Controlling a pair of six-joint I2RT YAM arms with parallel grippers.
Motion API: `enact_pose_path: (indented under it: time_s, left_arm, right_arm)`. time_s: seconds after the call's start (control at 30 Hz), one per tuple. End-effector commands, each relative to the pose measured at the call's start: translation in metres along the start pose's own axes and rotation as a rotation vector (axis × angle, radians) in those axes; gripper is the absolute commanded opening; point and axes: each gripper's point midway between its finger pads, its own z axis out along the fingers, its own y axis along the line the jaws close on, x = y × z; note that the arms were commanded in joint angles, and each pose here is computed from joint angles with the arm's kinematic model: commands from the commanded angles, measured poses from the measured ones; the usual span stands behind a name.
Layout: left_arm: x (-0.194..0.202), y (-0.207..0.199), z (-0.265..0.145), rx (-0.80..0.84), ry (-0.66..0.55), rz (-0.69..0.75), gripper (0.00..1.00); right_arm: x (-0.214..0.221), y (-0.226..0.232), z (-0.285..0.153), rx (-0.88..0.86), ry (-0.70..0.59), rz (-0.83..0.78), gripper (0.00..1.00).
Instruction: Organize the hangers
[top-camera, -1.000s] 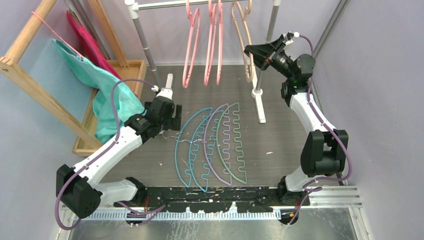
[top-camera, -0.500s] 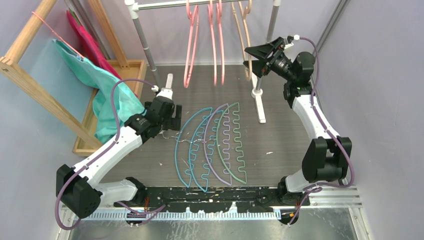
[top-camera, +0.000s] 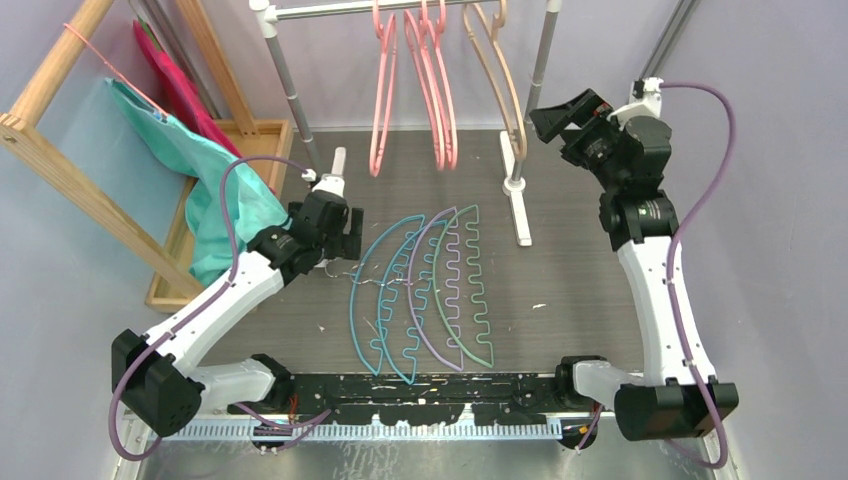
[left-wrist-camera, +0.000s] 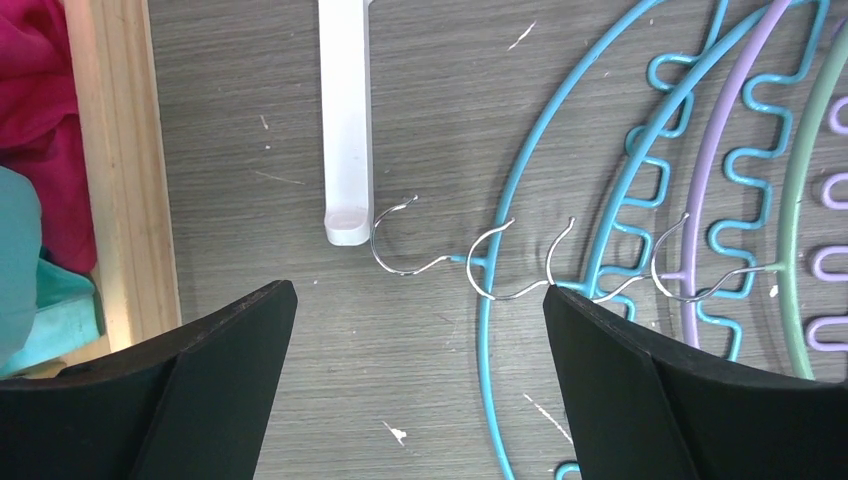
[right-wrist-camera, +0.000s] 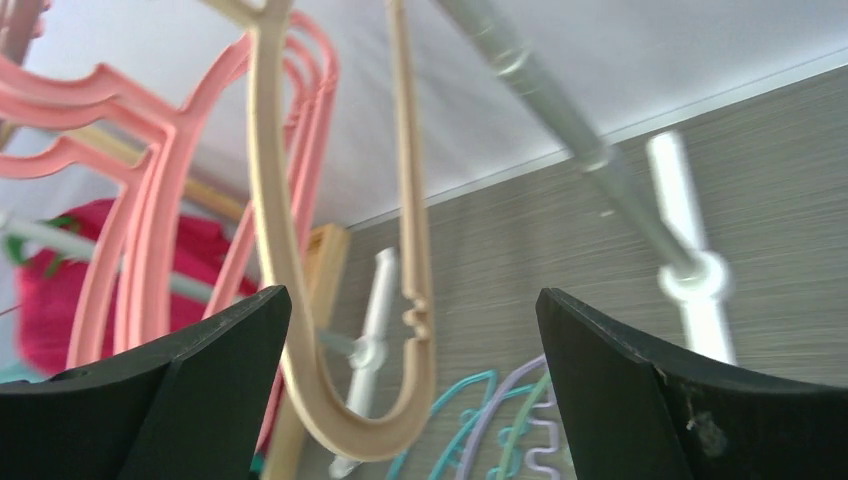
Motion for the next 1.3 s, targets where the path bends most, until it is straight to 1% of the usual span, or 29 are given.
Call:
enact_pose_path:
  time_s: [0.0, 0.13, 0.27, 0.33, 0.5, 0.63, 0.93, 1.13, 1.27]
  left_arm:
    - [-0.037, -0.002, -0.010, -0.002, -0.081, -0.056, 0.98]
    - [-0.059, -0.001, -0.016, -0.024, -0.124, -0.107, 0.98]
    - [-0.093, 0.003, -0.027, -0.066, -0.181, -0.135, 0.98]
    - [-0.105, 0.006, -0.024, -0.110, -0.178, -0.121, 0.98]
    - [-0.124, 0.003, -0.018, -0.142, -0.188, -0.101, 0.98]
    - [-0.139, 0.011, -0.016, -0.196, -0.218, -0.118, 0.98]
    - [-0.193, 0.034, -0.020, -0.328, -0.340, -0.160, 0.98]
    - [-0.227, 0.032, -0.010, -0.329, -0.394, -0.190, 0.98]
    - [-0.253, 0.032, -0.010, -0.346, -0.468, -0.227, 0.98]
  right_arm:
    - [-0.028, -0.038, -0.027, 0.227, -0.149, -0.175, 1.00]
    - [-0.039, -0.044, -0.043, 0.279, -0.212, -0.210, 1.00]
    - [-0.038, -0.044, -0.045, 0.281, -0.210, -0.224, 1.00]
    - [-0.039, -0.042, -0.046, 0.275, -0.211, -0.224, 1.00]
    - [-0.038, -0.040, -0.047, 0.267, -0.209, -0.222, 1.00]
    - [-0.039, -0.040, -0.047, 0.267, -0.211, -0.225, 1.00]
    - [-0.045, -0.037, -0.044, 0.266, -0.224, -0.219, 1.00]
    - [-0.051, -0.035, -0.039, 0.262, -0.243, -0.209, 1.00]
    - [-0.055, -0.032, -0.035, 0.257, -0.246, -0.210, 1.00]
